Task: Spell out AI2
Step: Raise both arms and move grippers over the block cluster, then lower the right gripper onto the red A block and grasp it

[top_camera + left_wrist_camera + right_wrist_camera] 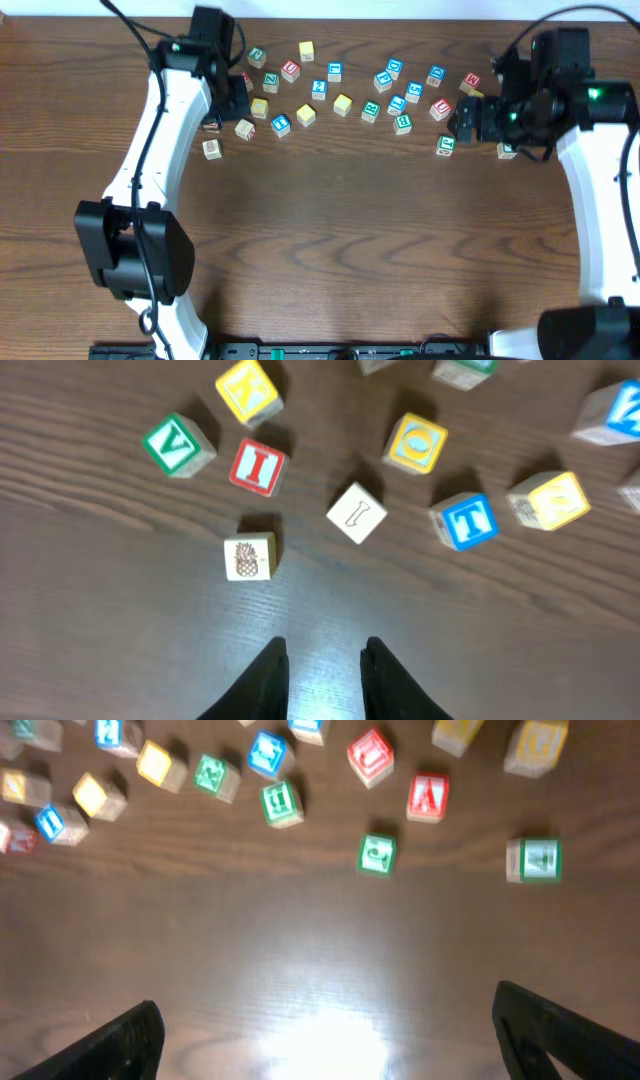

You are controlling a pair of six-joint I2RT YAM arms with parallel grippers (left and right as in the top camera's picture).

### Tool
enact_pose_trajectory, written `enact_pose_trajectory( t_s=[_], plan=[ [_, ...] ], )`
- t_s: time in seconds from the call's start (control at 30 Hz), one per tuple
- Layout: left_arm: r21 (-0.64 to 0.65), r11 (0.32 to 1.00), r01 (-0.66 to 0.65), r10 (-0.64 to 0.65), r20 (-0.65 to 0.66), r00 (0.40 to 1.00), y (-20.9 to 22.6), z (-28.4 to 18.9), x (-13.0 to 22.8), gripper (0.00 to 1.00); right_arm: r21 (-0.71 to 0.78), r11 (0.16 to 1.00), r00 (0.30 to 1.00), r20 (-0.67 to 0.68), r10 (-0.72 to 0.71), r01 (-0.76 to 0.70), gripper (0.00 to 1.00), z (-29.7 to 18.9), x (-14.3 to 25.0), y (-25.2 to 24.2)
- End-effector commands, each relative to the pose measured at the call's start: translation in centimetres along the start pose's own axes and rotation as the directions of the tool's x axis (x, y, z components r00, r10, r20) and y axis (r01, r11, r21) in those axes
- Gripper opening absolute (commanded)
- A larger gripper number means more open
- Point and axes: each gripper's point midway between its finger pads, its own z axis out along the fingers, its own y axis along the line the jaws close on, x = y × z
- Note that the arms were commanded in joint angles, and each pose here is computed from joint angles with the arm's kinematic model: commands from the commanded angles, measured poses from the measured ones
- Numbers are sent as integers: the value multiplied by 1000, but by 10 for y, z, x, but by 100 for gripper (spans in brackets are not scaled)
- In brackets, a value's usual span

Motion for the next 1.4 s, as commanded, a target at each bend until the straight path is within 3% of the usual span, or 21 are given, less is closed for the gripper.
enact_pose_trajectory(
  t_s=[0.0, 0.13, 0.17, 0.4, 0.53, 0.73, 0.87, 0.93, 1.17, 1.37],
  plan=[
    [-12, 999, -39, 39, 8, 999, -2, -7, -16, 25, -19, 999, 999, 46, -26, 27, 99, -3, -23, 3],
    [-13, 998, -61, 61, 7, 998, -2, -6, -17, 19, -16, 999, 995, 97, -36, 38, 99, -2, -36, 3],
    [-13, 997, -75, 75, 8, 997, -2, -6, -17, 13, -17, 999, 993, 108, -38, 40, 99, -2, -39, 3],
    [-31, 994, -100, 100, -7, 995, 6, 3, -16, 11, -33, 998, 991, 128, -43, 47, 98, -3, -44, 6],
    [-46, 997, -65, 64, -23, 998, 23, 22, -16, 8, -32, 998, 992, 123, -41, 45, 84, -3, -43, 6],
    [46, 994, -103, 105, -63, 992, 28, 53, -19, 8, -36, 999, 993, 120, -11, 15, 80, -3, -42, 6],
    [69, 991, -114, 120, -99, 988, 24, 77, -15, 8, -34, 999, 993, 117, -11, 15, 68, -3, -41, 6],
    [70, 990, -120, 128, -111, 986, 20, 83, -13, 8, -34, 999, 993, 116, -10, 14, 68, -3, -41, 6],
    [78, 988, -131, 135, -59, 989, 14, 69, -22, 8, 13, 998, 991, 121, 63, -66, 68, 8, -48, -6],
    [90, 988, -129, 124, 63, 990, 13, 18, -40, 8, 61, 990, 992, 26, 127, -128, 72, 56, -51, -23]
  ],
)
